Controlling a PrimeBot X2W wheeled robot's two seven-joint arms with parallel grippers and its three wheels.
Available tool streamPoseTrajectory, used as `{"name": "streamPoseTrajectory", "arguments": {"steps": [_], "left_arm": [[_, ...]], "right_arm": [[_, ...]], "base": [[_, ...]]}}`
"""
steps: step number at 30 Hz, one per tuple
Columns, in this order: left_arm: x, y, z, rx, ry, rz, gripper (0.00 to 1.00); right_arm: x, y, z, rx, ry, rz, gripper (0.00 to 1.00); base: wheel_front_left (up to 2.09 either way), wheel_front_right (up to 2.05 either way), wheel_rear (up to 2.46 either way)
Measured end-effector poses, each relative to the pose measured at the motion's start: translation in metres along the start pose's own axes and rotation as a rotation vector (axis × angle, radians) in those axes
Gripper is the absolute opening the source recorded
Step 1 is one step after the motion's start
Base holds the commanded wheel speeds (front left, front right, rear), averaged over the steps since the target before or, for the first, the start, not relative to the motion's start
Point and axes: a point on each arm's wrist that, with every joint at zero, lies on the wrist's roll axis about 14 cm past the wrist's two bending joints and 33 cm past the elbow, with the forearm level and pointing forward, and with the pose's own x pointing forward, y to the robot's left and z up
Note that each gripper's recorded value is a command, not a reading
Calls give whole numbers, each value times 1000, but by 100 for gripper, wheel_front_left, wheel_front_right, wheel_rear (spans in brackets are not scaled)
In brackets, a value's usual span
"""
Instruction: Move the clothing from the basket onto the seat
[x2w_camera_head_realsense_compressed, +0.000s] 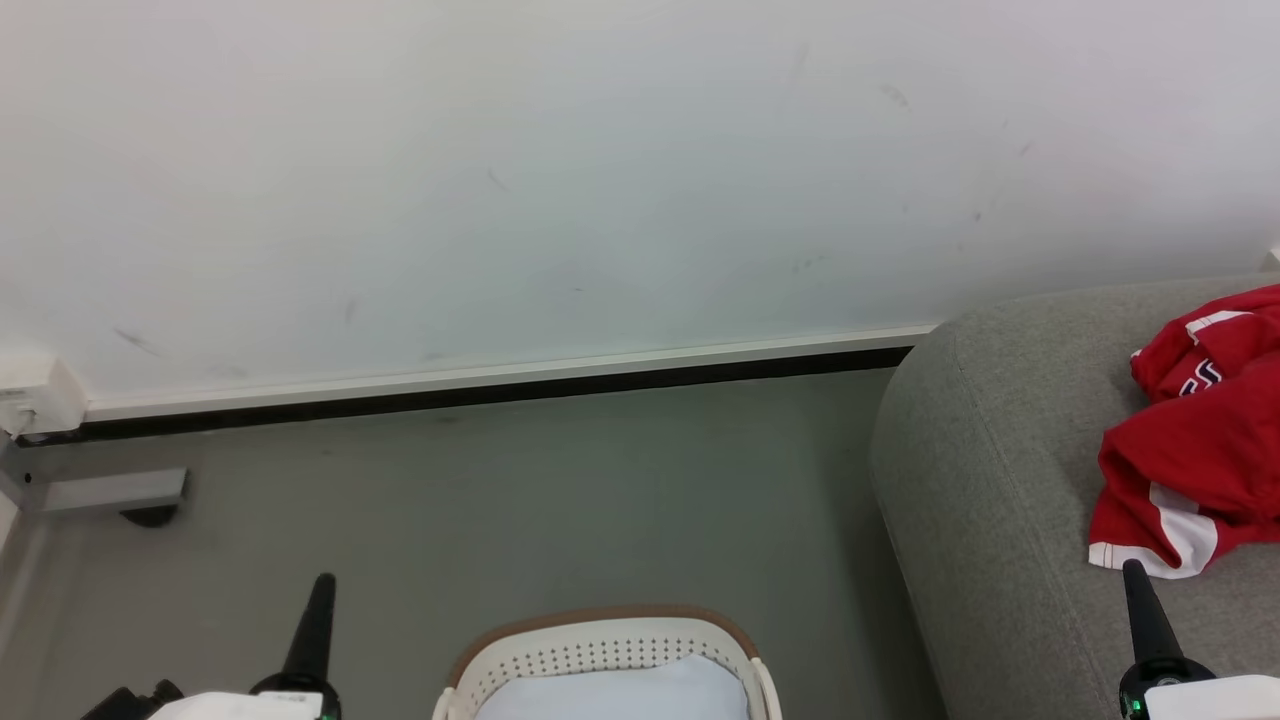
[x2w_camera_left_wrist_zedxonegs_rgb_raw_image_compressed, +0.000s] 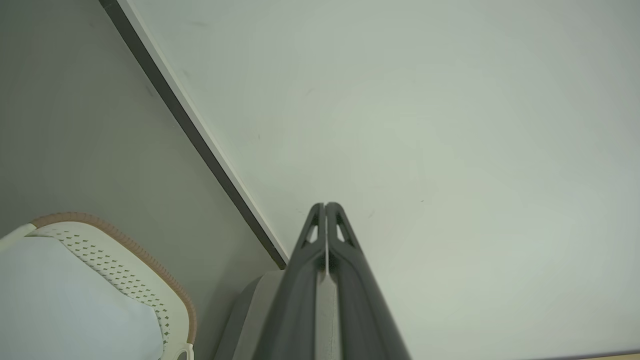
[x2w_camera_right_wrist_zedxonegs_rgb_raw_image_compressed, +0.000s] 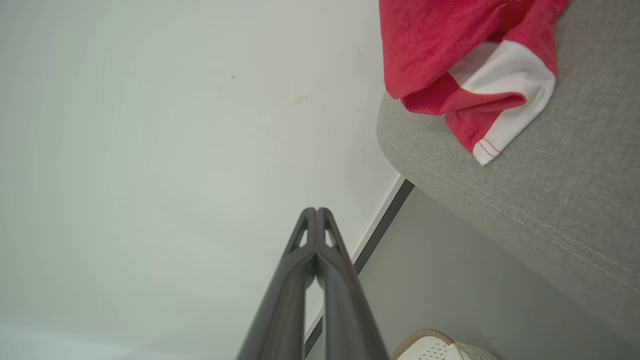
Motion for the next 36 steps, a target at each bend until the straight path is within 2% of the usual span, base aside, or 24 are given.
{"name": "streamPoseTrajectory", "arguments": {"steps": [36], "left_arm": [[7,-13,8,-269,5,-56,0]], "right_arm": [[9,15,4,290,17,55,0]], "base": [[0,0,0]]}}
